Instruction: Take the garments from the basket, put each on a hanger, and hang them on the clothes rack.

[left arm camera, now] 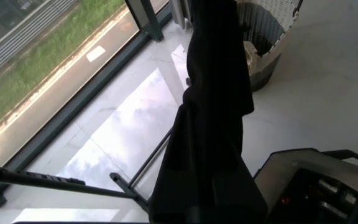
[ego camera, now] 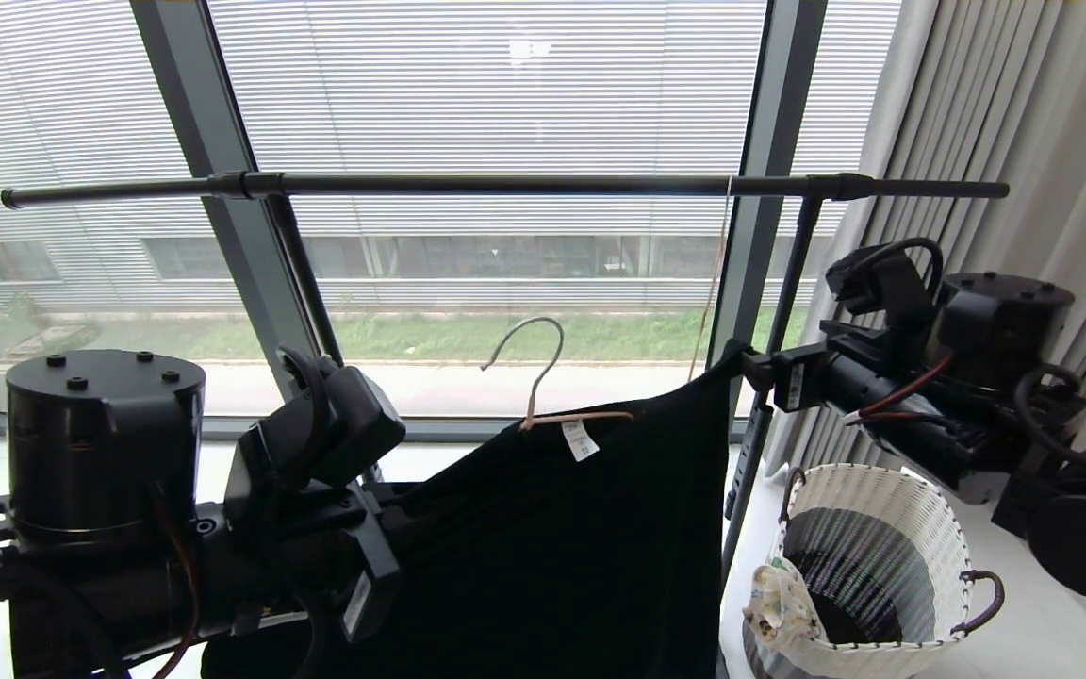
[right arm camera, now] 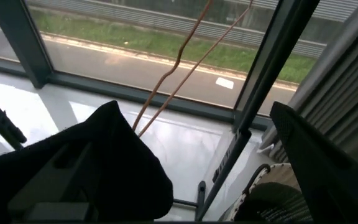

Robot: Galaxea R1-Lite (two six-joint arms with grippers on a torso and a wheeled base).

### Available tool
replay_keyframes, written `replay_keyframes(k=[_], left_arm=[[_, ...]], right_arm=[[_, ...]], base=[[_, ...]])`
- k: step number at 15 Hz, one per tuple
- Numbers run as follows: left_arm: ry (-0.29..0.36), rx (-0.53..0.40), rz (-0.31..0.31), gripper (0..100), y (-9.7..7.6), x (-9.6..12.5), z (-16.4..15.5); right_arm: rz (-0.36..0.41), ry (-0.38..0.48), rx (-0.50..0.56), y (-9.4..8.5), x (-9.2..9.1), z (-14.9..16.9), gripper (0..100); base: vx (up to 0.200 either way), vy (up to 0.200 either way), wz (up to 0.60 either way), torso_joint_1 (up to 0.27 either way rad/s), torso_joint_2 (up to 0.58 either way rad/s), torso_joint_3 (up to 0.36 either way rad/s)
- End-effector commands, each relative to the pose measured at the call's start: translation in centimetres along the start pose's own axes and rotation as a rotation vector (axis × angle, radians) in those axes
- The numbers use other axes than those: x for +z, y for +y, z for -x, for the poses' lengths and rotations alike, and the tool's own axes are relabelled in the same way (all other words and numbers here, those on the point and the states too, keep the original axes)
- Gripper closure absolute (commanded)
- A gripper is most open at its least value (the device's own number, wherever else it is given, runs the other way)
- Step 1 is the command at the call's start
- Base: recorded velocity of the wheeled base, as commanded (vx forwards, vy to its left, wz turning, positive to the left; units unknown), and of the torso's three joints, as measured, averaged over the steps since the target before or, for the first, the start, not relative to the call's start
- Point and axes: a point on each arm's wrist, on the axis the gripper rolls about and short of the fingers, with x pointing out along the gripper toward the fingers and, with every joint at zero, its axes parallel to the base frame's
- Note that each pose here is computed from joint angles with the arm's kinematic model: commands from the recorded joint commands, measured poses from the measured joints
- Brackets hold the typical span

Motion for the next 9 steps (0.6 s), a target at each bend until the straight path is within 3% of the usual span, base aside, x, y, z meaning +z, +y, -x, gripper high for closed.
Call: replay_keyframes(k=[1, 6, 9], left_arm=[[0.014, -0.009, 0.004, 100, 0.1, 0.0, -0.8], [0.000, -0.005, 0.000, 100, 0.5, 0.7, -1.2], [-0.019, -0.011, -0.008, 100, 0.5, 1.4, -1.6]], right_arm=[[-0.013, -0.068, 0.100, -0.5, 3.8, 3.0, 0], [0.076, 0.040, 0.245, -2.0, 5.0, 7.2, 0], [0.134, 0.169, 0.308, -2.3, 4.1, 8.7, 0]], base=[[0.000, 0.000, 0.00, 0.000, 0.00, 0.000], [0.000, 0.000, 0.00, 0.000, 0.00, 0.000], [0.000, 0.000, 0.00, 0.000, 0.00, 0.000]])
